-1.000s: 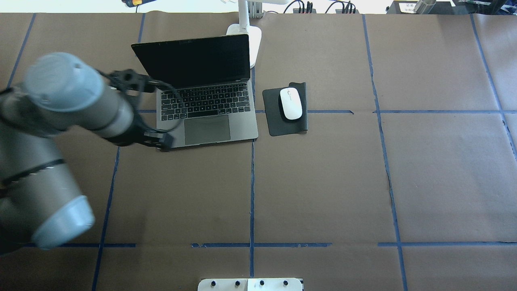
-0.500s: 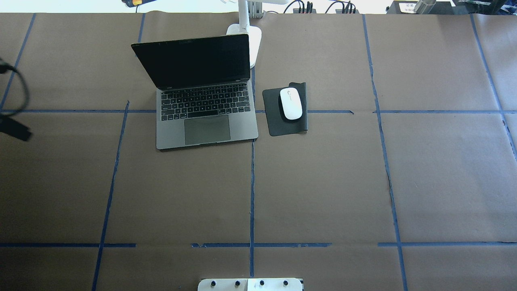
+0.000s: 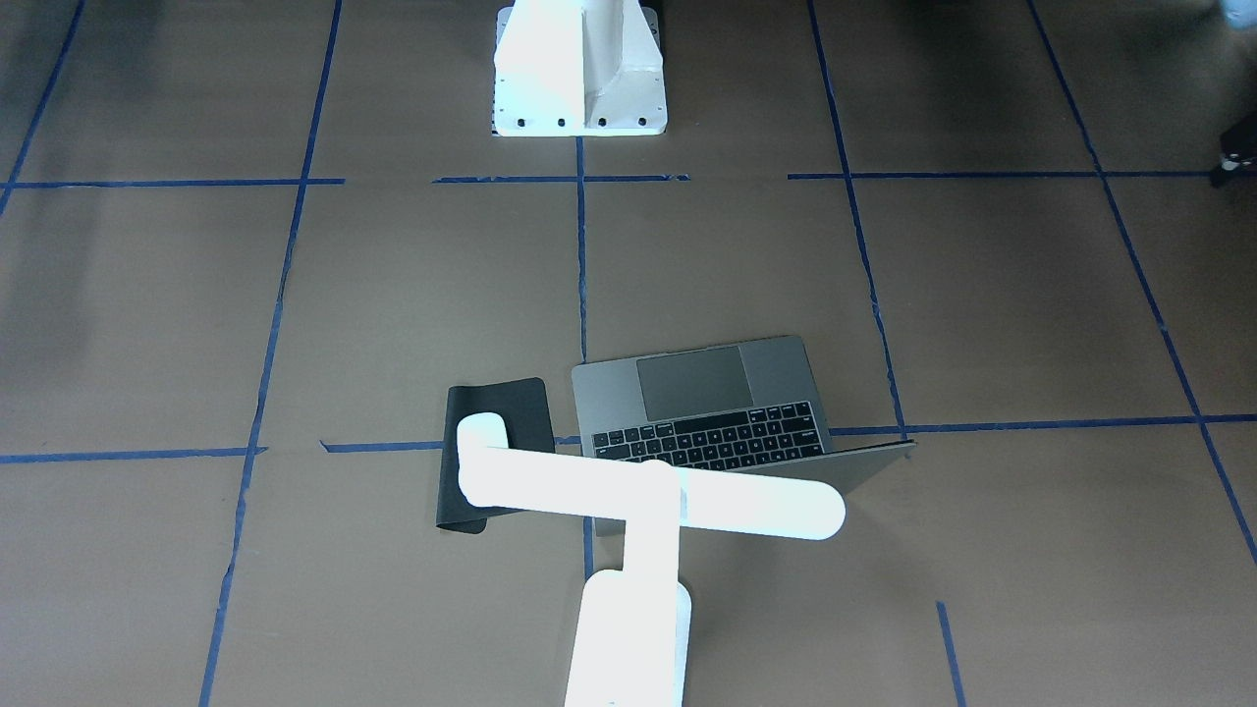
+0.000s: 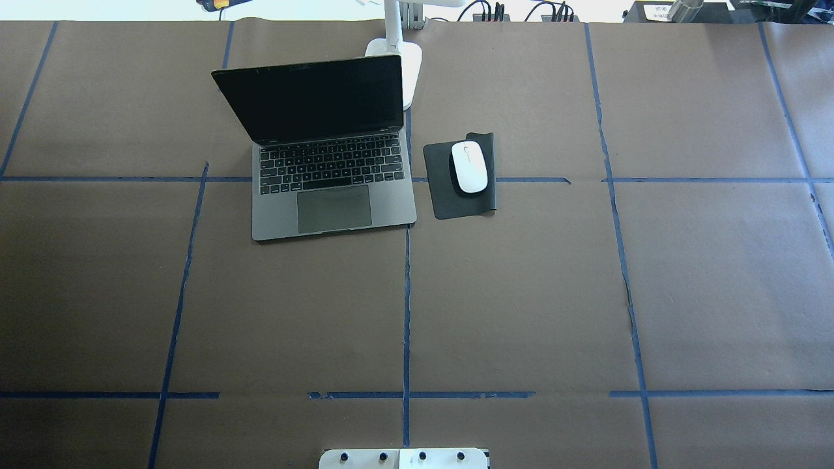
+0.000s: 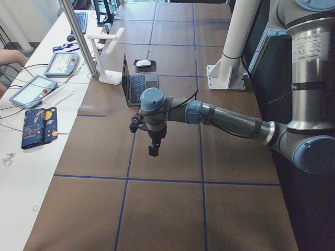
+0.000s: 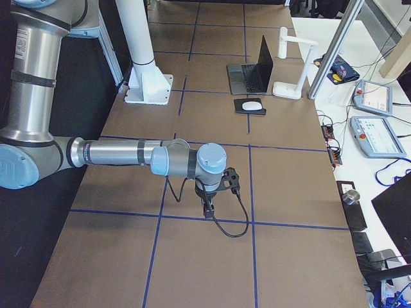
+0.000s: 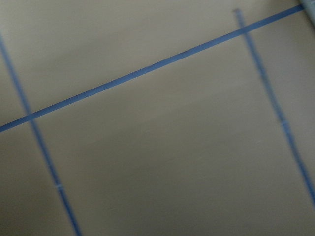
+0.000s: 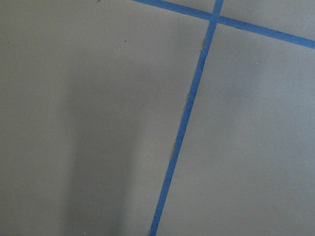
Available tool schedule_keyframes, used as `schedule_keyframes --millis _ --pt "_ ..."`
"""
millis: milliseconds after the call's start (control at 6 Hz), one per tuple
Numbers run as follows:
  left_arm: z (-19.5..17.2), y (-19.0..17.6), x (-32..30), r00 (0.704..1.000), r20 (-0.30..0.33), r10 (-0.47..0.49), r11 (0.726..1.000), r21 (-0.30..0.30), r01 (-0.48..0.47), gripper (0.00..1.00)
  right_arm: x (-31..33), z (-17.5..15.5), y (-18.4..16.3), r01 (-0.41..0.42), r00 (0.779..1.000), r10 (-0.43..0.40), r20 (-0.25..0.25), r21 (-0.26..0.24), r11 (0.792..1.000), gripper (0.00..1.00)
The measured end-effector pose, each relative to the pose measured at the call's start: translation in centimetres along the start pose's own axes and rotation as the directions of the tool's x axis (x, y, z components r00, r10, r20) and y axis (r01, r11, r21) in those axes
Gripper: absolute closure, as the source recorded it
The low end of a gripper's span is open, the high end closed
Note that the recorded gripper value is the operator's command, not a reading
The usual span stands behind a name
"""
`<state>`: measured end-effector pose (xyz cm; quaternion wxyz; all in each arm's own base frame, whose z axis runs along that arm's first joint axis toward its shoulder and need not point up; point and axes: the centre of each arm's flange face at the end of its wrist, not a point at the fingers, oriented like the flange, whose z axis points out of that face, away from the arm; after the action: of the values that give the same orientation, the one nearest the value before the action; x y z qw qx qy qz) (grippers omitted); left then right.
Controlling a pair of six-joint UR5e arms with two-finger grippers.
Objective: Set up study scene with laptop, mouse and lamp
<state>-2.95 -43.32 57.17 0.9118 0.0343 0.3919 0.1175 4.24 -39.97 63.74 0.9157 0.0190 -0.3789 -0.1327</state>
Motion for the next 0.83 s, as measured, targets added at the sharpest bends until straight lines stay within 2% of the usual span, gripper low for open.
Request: schedule_keyframes --millis 167,500,667,833 --pt "0.7 2.0 -3.2 0.999 -0.014 -0.032 0.999 -0.011 0.032 0.0 0.0 0.0 0.0 0.0 1.0 0.0 0.0 0.0 1.0 0.0" --pt "0.7 5.9 -6.5 0.982 -0.021 -0.187 0.982 -0.003 0.187 0.0 0.0 0.0 0.0 0.001 1.0 -0.001 0.0 0.0 1.0 0.0" --pt "0.7 6.5 -7.0 0.968 -0.018 -0.251 0.968 -0.003 0.251 0.0 0.0 0.0 0.1 0.0 1.0 0.0 0.0 0.0 1.0 0.0" --pt "0.9 6.7 -7.3 0.962 -0.017 -0.274 0.962 -0.006 0.274 0.0 0.0 0.0 0.1 0.001 1.0 -0.001 0.0 -0.001 1.0 0.0"
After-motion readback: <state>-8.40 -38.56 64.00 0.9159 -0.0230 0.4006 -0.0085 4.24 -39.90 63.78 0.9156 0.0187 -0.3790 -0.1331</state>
